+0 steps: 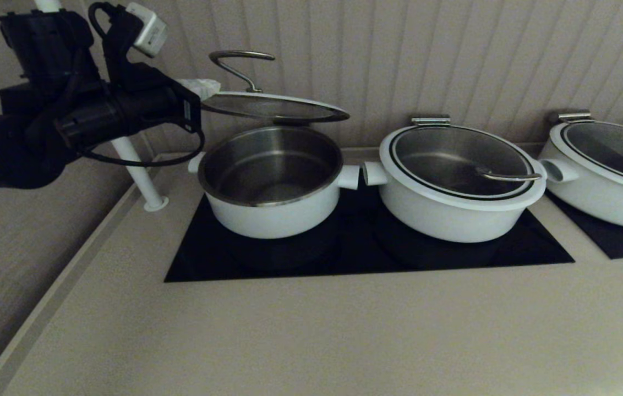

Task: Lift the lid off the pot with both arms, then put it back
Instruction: Close the pot lid

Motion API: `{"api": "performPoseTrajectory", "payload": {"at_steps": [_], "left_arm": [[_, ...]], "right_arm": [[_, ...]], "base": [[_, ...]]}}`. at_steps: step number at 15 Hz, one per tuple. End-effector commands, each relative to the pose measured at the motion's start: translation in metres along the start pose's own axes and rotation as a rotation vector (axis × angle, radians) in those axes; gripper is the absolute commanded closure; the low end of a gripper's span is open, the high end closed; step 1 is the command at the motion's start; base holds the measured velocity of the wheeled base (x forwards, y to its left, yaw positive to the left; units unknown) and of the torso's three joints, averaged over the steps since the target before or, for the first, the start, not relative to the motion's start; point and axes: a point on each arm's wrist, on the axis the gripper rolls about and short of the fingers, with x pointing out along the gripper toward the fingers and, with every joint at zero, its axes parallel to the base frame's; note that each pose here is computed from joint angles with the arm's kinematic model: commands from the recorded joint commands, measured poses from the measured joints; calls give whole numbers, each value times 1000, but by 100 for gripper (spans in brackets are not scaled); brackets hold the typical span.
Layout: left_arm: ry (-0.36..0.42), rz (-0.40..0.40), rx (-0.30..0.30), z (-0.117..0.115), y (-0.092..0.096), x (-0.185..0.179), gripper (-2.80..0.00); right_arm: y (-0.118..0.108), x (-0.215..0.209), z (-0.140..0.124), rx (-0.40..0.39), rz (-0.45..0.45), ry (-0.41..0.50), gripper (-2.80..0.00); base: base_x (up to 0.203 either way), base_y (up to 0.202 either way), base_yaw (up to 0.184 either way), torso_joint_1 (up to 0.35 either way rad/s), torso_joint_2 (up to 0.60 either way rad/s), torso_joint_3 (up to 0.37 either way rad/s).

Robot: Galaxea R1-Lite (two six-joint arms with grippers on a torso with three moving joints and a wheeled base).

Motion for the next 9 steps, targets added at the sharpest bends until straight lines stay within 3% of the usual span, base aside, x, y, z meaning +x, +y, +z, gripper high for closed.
{"api": "performPoseTrajectory", "payload": {"at_steps": [1, 9], "left_arm": [[15, -6, -2, -3, -4, -6, 0], [16, -8, 6, -21, -15, -21, 0]], "right_arm": [[0, 0, 0, -1, 1, 0, 0], [0, 0, 0, -1, 1, 0, 0]], "base": [[0, 0, 0, 0, 0, 0], [0, 0, 0, 0, 0, 0]]}}
